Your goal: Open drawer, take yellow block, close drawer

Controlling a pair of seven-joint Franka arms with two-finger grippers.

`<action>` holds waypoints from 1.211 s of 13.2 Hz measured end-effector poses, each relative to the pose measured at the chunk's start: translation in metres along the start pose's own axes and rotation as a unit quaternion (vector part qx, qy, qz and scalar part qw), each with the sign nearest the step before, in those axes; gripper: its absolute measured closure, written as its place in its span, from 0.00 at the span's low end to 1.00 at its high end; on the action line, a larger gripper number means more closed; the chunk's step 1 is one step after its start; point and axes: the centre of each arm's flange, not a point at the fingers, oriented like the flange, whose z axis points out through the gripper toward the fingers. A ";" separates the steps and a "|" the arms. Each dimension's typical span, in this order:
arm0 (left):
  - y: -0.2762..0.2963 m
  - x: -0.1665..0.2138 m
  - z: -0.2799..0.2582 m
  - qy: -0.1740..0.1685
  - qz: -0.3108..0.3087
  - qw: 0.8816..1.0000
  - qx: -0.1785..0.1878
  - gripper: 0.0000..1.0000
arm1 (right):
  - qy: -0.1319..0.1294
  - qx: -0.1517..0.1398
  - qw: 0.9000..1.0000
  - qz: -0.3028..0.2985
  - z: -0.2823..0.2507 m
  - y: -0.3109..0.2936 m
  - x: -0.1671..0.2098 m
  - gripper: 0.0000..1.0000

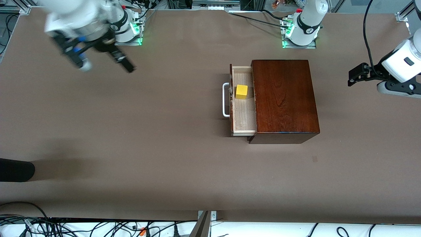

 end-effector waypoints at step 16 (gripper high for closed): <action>-0.028 -0.009 -0.002 0.013 -0.030 0.999 0.000 0.00 | -0.019 0.074 0.941 0.330 0.205 -0.131 -0.252 0.00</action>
